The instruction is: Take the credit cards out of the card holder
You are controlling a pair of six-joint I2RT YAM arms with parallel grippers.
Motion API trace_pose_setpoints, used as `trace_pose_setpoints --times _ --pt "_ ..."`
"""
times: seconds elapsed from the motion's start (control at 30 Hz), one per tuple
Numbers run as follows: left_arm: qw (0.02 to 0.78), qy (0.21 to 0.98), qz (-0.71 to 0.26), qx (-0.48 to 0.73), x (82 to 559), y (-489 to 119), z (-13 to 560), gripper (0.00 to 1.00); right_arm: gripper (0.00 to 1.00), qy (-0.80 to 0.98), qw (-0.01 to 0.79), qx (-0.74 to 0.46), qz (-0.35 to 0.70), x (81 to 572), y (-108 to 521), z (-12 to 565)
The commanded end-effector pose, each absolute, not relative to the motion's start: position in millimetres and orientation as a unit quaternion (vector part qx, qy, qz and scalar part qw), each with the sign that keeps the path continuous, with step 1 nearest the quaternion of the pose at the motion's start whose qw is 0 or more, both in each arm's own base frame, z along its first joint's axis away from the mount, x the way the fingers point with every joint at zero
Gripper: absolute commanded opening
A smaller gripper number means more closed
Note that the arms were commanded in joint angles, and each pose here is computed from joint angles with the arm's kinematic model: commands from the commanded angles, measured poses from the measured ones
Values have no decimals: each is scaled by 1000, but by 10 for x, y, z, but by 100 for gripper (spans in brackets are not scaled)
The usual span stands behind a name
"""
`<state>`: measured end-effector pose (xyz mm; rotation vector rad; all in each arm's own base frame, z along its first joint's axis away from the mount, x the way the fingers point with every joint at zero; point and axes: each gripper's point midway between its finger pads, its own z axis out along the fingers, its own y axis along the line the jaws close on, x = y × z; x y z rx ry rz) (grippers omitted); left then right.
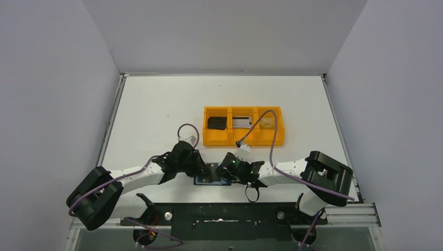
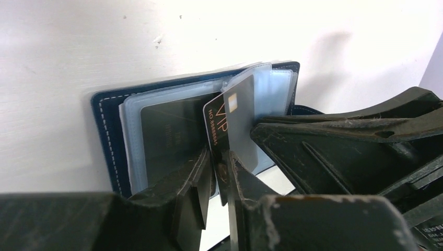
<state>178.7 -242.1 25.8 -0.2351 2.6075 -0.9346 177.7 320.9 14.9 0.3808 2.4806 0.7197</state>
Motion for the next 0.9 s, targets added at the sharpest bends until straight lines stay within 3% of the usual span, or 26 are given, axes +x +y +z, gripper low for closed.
trace_pose_setpoints --times 0.0,0.27,0.87 --pt "202 920 -325 -82 1833 -2382 310 14 22 964 212 109 119 1457 2611 -448" --pt "199 913 -348 -70 1831 -2468 375 0 21 965 212 105 116 1465 2641 -430" --pt "213 914 -340 -56 1868 -2349 527 0 22 960 261 88 52 1628 2501 -106"
